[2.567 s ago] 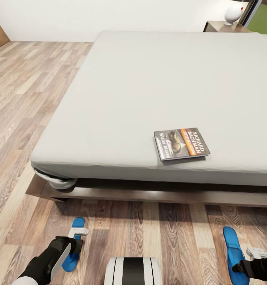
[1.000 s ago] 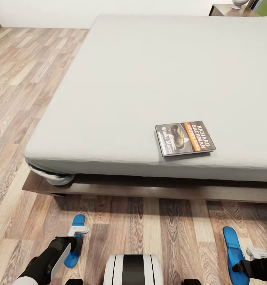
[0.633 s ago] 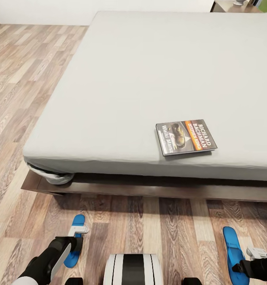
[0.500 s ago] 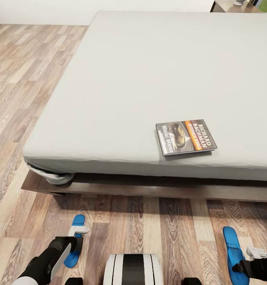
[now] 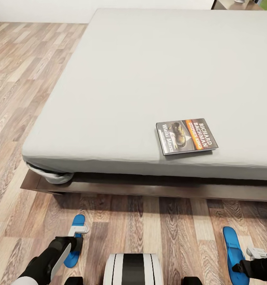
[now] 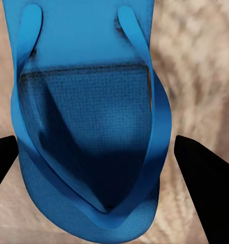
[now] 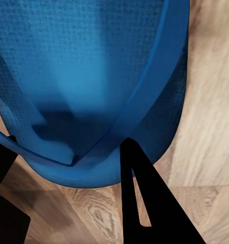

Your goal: In the bedroom, move the book from the bed onto either nightstand, and place the two sandals side by side next to the bed.

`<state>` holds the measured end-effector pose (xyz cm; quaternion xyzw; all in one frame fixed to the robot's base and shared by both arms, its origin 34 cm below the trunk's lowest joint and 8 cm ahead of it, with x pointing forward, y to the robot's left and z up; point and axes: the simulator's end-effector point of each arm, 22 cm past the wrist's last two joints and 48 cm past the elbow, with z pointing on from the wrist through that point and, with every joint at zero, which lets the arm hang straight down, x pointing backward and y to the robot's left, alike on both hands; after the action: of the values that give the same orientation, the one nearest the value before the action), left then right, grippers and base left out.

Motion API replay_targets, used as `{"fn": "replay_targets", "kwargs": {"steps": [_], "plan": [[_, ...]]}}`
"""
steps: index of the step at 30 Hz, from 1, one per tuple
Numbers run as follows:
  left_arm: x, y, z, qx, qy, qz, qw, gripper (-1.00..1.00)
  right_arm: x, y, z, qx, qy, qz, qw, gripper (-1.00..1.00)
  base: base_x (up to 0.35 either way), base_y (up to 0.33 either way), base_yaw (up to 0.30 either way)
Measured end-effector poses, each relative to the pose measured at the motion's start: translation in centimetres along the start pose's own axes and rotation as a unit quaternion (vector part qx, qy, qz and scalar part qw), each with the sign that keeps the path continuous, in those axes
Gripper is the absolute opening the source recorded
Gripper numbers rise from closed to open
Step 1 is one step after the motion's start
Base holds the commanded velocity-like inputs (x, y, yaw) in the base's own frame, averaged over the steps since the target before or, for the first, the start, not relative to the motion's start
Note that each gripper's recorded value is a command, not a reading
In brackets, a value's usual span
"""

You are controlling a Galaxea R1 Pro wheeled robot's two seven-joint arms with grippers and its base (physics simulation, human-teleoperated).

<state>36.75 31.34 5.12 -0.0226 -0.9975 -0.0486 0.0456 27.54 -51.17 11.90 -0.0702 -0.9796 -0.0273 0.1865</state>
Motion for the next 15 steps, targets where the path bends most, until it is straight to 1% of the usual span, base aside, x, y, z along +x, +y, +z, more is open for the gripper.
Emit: {"fn": "replay_targets", "kwargs": {"steps": [15], "plan": [[0.32, -0.03, 0.28, 0.000, 0.004, 0.001, 1.0000, -1.00, 0.22, -0.05, 0.27, 0.001, 0.004, 0.000, 1.0000, -1.00, 0.000, 0.000, 0.000]]}}
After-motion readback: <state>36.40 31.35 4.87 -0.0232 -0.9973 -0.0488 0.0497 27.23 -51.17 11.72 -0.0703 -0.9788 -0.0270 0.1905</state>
